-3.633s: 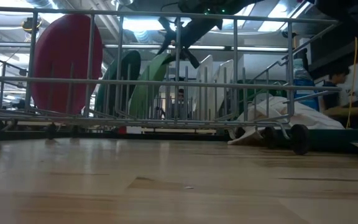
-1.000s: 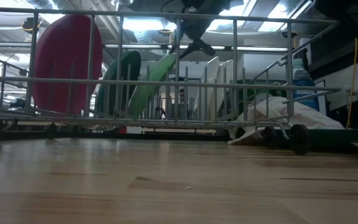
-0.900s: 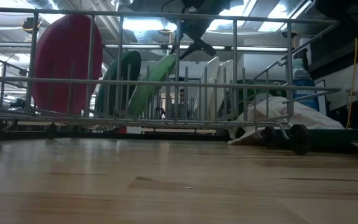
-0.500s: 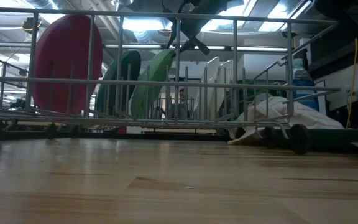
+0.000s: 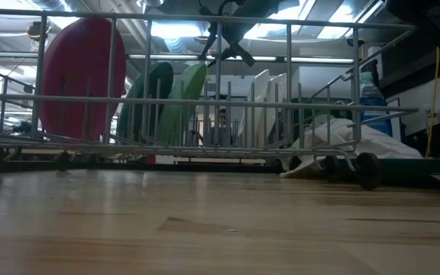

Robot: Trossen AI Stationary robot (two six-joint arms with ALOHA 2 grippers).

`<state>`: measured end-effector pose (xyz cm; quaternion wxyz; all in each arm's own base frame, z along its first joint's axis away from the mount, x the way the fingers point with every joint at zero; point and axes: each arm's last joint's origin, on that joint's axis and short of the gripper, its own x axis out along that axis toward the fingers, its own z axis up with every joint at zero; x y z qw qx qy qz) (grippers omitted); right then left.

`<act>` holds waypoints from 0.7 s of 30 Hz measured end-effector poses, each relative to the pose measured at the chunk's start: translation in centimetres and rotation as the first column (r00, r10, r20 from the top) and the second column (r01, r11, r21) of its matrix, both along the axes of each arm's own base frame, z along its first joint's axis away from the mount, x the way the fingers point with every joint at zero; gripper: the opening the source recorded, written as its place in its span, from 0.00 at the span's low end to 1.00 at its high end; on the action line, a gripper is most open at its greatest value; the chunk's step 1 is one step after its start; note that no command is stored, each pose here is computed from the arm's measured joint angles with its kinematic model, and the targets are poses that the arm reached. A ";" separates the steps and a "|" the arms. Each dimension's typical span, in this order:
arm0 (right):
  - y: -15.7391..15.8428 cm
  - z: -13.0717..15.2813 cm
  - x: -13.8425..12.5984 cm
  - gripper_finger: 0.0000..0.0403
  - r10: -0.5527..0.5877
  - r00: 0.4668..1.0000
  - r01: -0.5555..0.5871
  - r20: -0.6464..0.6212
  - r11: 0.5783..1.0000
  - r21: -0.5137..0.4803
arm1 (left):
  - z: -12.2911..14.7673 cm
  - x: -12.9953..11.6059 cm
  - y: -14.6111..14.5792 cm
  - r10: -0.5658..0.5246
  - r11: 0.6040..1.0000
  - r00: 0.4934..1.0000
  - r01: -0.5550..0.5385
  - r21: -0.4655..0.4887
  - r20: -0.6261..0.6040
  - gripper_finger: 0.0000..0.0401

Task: Sort dishes
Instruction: Put the light green plate in the dish rack, then put the green plate in the dish rack

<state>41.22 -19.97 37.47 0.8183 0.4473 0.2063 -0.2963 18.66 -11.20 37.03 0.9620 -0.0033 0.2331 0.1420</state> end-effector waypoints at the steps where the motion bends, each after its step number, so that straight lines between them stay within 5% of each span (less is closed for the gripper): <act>1: -0.2 0.1 -0.1 0.33 -0.004 1.000 0.004 0.000 1.000 -0.003 | 0.0 0.0 0.0 0.000 1.000 1.000 0.000 0.000 0.000 0.46; 15: -2.6 3.2 -4.6 0.33 -0.062 0.998 0.061 -0.004 0.994 -0.088 | 0.0 0.0 0.0 0.000 1.000 1.000 0.000 0.000 0.000 0.46; 21: -1.2 5.4 -7.5 0.33 0.041 0.992 -0.065 -0.120 0.978 -0.199 | -0.1 -0.1 0.1 0.001 1.000 1.000 -0.001 0.008 -0.011 0.46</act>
